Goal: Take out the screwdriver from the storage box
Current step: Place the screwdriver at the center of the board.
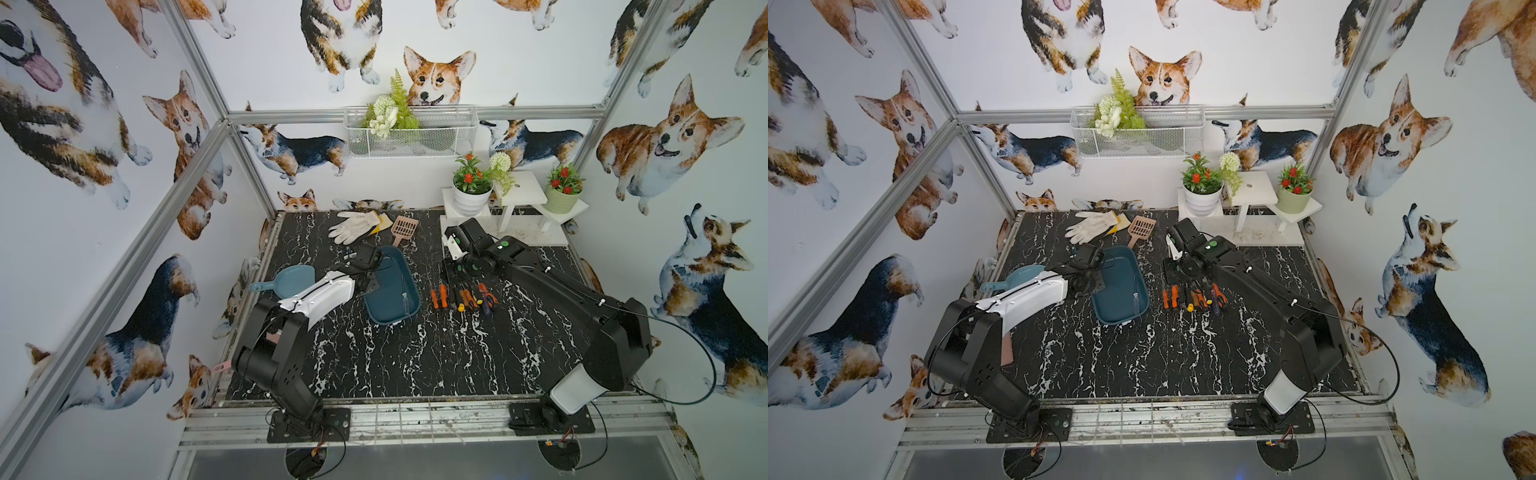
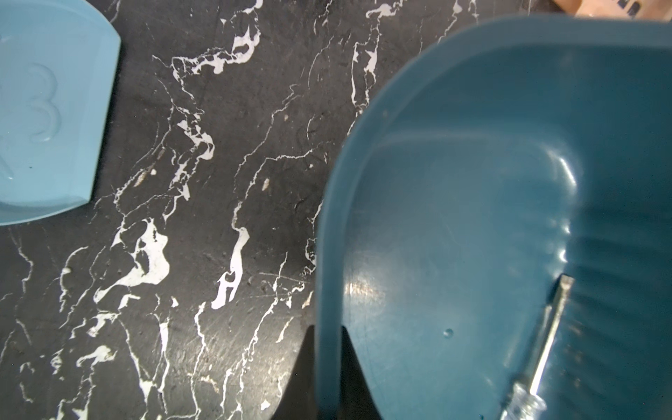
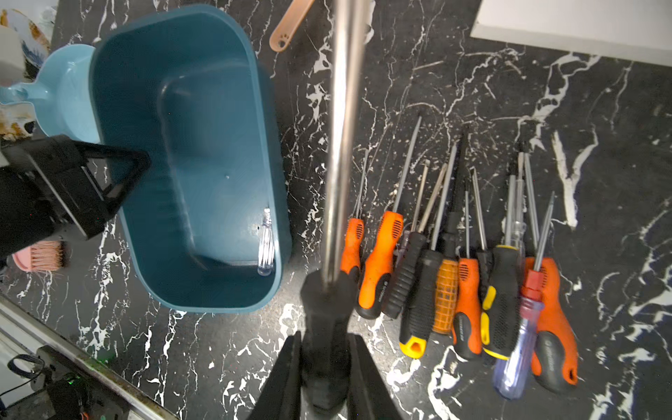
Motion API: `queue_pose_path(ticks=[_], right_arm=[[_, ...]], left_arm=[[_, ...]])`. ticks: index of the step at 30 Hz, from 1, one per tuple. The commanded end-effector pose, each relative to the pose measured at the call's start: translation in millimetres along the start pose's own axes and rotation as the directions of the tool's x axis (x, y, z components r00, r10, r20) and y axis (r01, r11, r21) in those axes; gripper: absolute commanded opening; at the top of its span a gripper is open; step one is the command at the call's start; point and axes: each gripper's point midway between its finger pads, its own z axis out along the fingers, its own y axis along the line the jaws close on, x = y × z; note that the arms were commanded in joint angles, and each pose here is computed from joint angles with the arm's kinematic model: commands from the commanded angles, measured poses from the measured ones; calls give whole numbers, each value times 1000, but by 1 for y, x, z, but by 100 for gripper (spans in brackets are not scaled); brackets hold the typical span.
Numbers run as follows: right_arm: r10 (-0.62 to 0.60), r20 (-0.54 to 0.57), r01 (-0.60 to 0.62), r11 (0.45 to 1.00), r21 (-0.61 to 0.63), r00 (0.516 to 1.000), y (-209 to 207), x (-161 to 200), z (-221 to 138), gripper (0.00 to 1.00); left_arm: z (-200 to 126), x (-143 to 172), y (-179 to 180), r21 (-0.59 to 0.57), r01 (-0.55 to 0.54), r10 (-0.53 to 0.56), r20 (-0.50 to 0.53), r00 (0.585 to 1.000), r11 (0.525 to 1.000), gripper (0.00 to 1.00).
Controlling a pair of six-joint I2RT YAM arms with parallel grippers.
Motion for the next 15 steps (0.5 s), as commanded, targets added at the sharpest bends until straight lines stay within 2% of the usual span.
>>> queue_pose_path(ticks=[1,15], right_arm=[[-2,-30,3,998,61,1000,-17,9,-4,0],[11,-224,35,978,204,975,-62,56,20,0]], left_arm=[[-4,-5,2,-10,-1,1,15,1000,1000,0],[-11,-9,2,-5,-5,5,28,1000,1000,0]])
